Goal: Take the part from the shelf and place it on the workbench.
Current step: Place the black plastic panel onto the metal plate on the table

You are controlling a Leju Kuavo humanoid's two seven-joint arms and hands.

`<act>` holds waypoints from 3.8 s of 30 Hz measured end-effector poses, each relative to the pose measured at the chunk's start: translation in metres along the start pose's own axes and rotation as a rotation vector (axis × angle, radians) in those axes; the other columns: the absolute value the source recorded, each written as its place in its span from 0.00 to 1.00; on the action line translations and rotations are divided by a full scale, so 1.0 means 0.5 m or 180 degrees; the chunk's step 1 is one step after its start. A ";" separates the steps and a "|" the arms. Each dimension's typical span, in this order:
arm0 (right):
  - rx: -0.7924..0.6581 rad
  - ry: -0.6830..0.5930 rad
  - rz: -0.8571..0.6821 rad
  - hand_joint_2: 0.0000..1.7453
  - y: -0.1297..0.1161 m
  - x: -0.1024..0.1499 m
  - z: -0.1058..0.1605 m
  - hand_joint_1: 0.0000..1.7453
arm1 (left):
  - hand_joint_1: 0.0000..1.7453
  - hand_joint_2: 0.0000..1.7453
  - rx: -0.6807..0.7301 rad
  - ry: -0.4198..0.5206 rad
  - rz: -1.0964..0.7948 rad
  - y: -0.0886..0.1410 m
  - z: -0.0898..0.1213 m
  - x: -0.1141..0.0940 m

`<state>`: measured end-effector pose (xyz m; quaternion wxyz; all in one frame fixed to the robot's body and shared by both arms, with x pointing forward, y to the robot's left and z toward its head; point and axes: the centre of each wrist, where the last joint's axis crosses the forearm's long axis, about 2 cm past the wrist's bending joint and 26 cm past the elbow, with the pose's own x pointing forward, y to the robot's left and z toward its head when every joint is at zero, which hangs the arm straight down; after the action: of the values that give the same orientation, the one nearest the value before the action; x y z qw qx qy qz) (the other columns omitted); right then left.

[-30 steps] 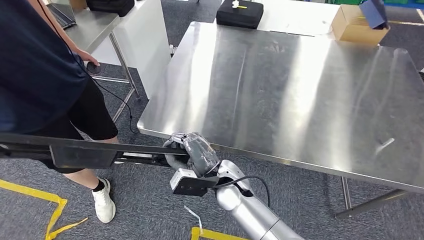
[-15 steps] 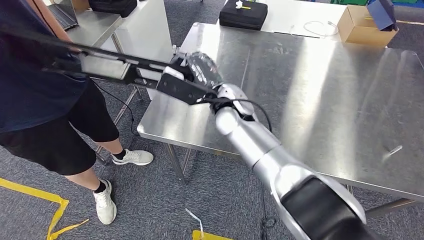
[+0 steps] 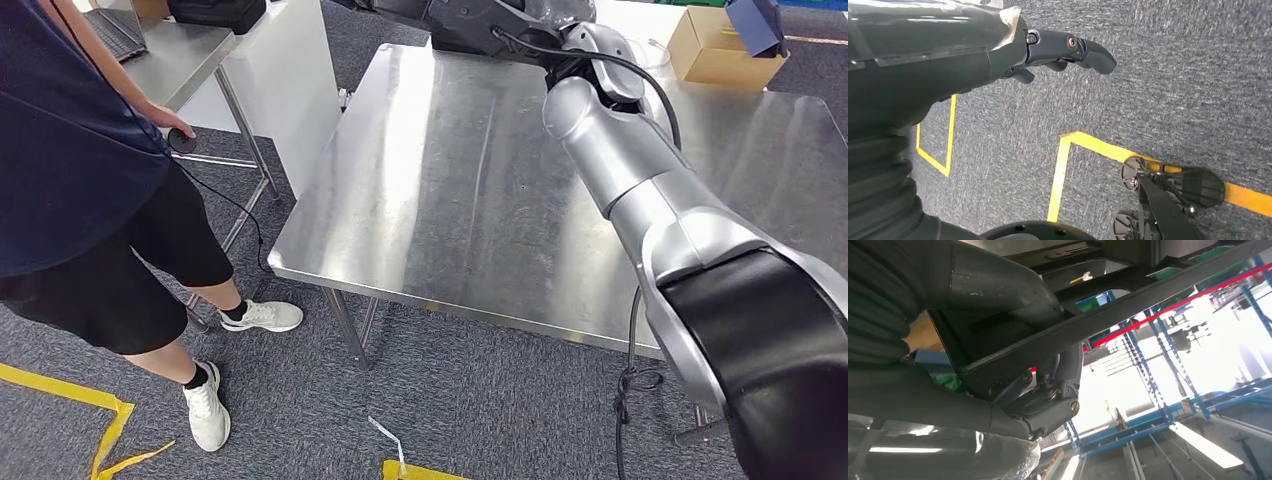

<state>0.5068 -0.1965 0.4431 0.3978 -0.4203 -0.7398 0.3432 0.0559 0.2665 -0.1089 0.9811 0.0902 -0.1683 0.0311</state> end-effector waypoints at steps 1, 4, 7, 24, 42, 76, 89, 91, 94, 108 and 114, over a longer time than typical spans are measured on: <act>-0.0006 0.0014 0.0012 1.00 -0.003 -0.003 -0.001 1.00 | 0.00 1.00 0.0000 -0.0001 0.0000 0.000 0.000 0.000; -0.0038 0.0091 0.0107 1.00 -0.012 -0.016 -0.003 1.00 | 0.00 1.00 0.0002 -0.0007 0.0007 0.000 0.000 0.000; -0.0093 0.0172 0.0255 1.00 -0.033 -0.039 -0.008 1.00 | 0.00 1.00 0.0006 -0.0007 0.0022 0.001 0.000 -0.001; -0.0087 0.0467 0.0575 1.00 -0.044 -0.154 0.016 1.00 | 0.00 1.00 -0.0028 0.0050 0.0021 0.004 -0.001 -0.001; 0.0303 0.0389 0.0624 1.00 0.048 -0.186 0.068 1.00 | 0.00 1.00 0.0035 0.0069 -0.0019 0.012 -0.003 0.003; 0.0827 -0.0390 0.1186 1.00 0.213 -0.009 0.118 1.00 | 0.00 1.00 -0.0044 -0.0047 -0.0130 -0.005 0.000 0.004; 0.0891 -0.0440 0.1144 0.00 0.230 0.003 0.128 0.00 | 0.00 1.00 0.0090 -0.0025 -0.0151 -0.007 0.001 0.003; 0.0891 -0.0440 0.1144 0.00 0.230 0.003 0.128 0.00 | 0.00 1.00 0.0091 -0.0025 -0.0151 -0.007 0.001 0.003; 0.0927 -0.0456 0.1134 0.00 0.237 0.008 0.132 0.00 | 0.00 0.50 0.0141 -0.0022 -0.0145 -0.007 0.002 0.003; 0.1019 -0.0509 0.1091 0.00 0.261 0.028 0.147 0.00 | 0.00 0.00 0.0178 -0.0030 -0.0107 -0.009 0.002 0.003; 0.1051 -0.0513 0.1054 0.00 0.268 0.032 0.152 0.00 | 0.00 0.00 0.0179 -0.0033 -0.0089 -0.010 0.003 0.003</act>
<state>0.4814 -0.1402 0.3012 0.3391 -0.4364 -0.6241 0.5523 0.0572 0.2615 -0.1080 0.9776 0.1203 -0.1712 0.0216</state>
